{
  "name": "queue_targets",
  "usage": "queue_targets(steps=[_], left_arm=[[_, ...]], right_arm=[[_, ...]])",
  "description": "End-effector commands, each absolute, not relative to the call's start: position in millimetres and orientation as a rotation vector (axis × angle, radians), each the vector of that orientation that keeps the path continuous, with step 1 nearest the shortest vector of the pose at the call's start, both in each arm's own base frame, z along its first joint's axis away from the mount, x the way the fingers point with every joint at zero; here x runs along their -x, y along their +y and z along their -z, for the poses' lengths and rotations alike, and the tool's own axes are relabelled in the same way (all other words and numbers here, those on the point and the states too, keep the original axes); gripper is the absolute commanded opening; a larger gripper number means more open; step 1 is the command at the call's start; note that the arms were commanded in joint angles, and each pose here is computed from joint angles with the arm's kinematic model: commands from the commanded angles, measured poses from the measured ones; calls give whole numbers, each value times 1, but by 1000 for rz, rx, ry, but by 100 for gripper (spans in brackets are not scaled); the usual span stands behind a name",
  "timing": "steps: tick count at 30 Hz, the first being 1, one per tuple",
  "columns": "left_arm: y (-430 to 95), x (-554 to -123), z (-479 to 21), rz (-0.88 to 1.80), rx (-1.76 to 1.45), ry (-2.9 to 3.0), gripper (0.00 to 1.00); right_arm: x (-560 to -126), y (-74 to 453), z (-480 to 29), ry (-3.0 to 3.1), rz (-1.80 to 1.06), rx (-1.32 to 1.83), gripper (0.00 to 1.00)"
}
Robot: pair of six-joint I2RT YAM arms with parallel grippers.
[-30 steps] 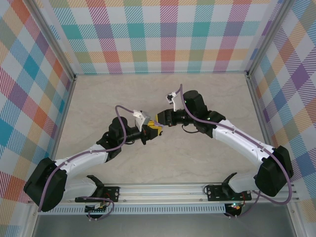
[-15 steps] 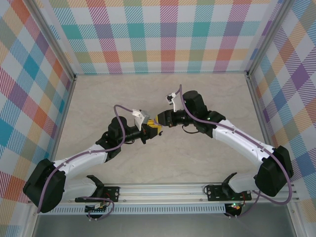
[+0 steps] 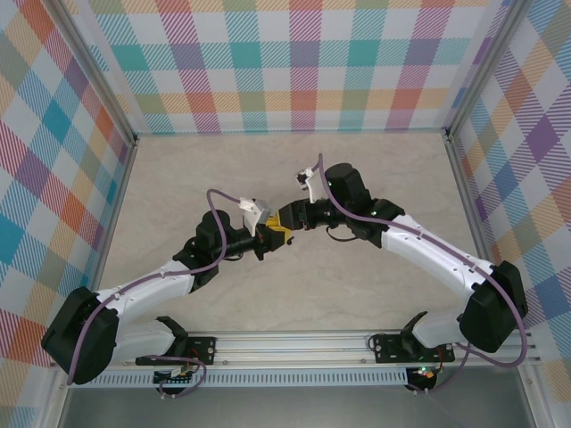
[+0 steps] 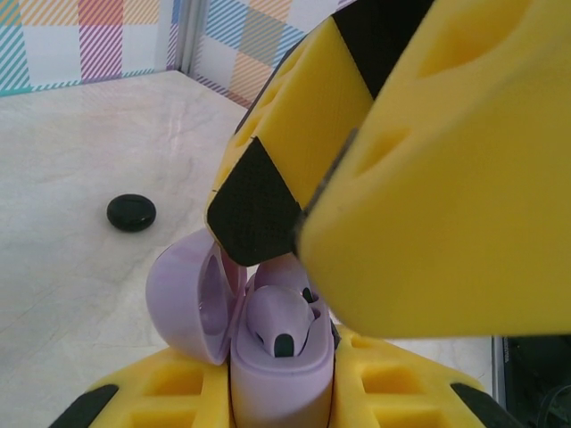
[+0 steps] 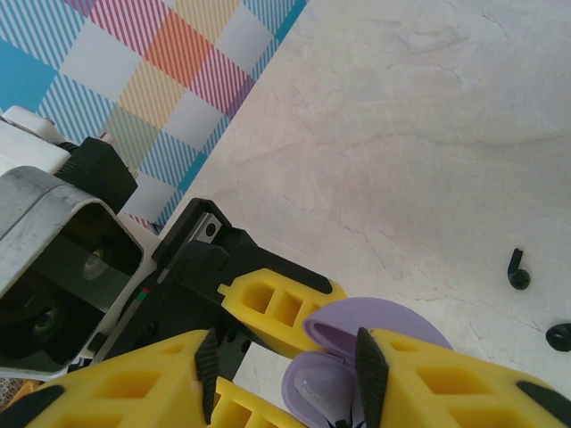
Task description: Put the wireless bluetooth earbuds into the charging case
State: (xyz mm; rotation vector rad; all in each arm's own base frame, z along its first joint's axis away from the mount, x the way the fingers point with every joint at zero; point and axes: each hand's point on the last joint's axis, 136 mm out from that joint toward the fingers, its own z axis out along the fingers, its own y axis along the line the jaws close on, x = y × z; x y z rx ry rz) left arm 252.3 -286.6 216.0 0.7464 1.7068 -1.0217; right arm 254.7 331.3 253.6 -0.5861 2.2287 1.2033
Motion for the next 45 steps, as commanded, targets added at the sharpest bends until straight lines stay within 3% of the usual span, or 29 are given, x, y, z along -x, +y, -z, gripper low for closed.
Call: queue_targets(steps=[1, 8, 18, 24, 45], left_arm=[[-291, -249, -244, 1016, -769, 1623, 23], [-289, -247, -246, 1011, -772, 1623, 23], [-294, -233, -271, 1088, -816, 1539, 22], [-297, -220, -291, 1166, -853, 1455, 22], [-308, -226, -285, 1251, -827, 1528, 22]], right_arm=[[-258, 324, -274, 2176, -1150, 575, 50], [-272, 292, -277, 2160, -1033, 428, 50], [-288, 265, -248, 2237, -1048, 392, 30], [-276, 275, -240, 2244, -1206, 494, 21], [-248, 292, -271, 2063, -1461, 654, 20]])
